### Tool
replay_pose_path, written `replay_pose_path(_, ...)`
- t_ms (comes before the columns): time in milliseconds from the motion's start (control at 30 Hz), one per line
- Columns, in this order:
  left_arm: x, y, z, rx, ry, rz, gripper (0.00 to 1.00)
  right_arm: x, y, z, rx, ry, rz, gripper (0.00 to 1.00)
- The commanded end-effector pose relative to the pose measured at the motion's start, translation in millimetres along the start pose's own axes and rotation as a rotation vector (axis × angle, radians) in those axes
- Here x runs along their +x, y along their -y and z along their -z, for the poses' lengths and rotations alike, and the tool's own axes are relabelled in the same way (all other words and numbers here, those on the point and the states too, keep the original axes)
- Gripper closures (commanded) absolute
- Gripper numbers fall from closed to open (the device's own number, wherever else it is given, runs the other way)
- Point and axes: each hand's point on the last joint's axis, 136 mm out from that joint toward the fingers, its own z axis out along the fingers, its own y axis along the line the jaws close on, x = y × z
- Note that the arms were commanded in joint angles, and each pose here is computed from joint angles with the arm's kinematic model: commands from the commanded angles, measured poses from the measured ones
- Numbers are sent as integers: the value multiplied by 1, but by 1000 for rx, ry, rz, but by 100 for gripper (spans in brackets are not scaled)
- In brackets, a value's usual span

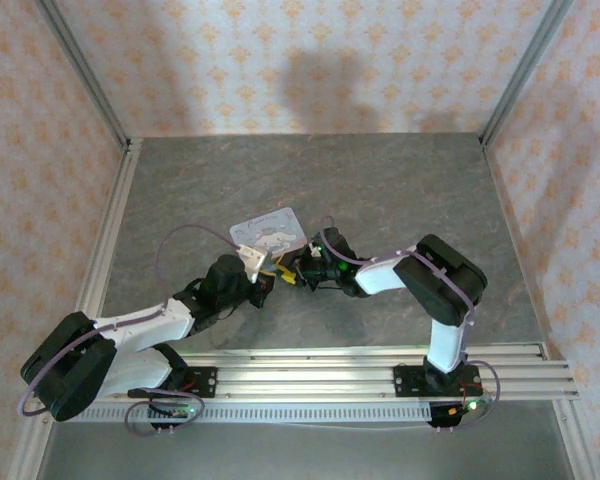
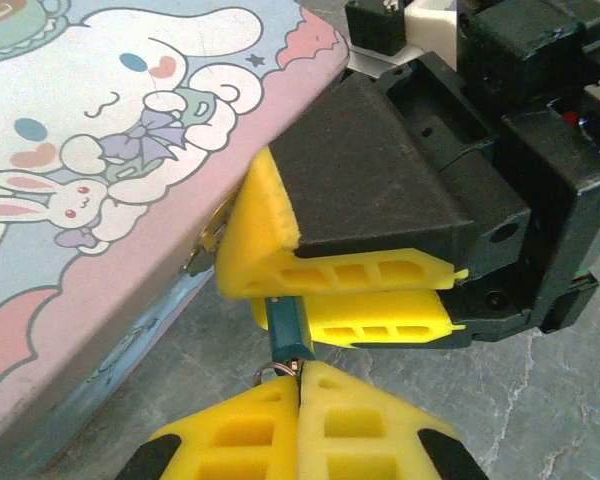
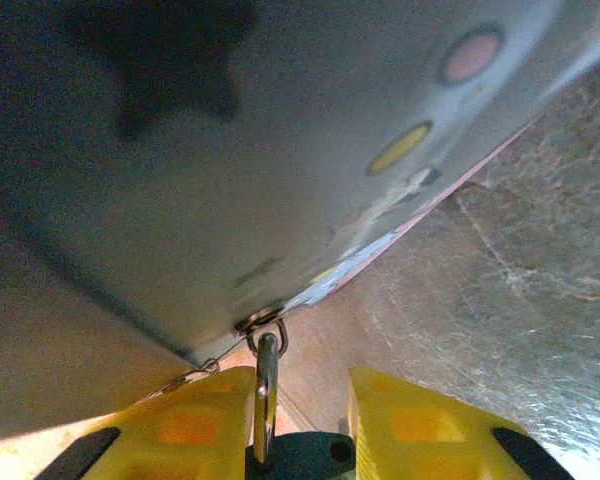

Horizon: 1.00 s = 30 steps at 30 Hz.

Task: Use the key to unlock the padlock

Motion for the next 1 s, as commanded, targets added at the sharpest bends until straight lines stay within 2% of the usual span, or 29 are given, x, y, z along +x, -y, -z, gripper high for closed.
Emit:
replay_pose_path(0, -6, -4, 0, -36, 21, 4, 100, 4, -28, 7, -53, 19, 31, 75)
replay_pose_path(33, -3, -7, -1, -49, 10, 8, 100, 4, -28, 8, -47, 24, 35, 74)
replay_pose_path(167, 6, -15, -2, -89, -16, 36, 100, 4, -29, 15, -14, 46, 67, 54)
replay_pose_path(267, 11, -19, -1, -95, -7, 67, 100, 2, -27, 25, 31, 87, 99, 46)
replay_pose_path(567, 14, -23, 1, -103, 3, 80, 100, 0, -15, 55, 229, 181, 178, 45)
replay_pose_path(800, 11, -21, 2, -90, 2, 72, 100, 7, -6, 47, 262, 173, 173, 47)
replay_pose_path(967, 4, -21, 2, -36, -5, 120, 100, 0, -6, 55, 316, 221, 203, 48)
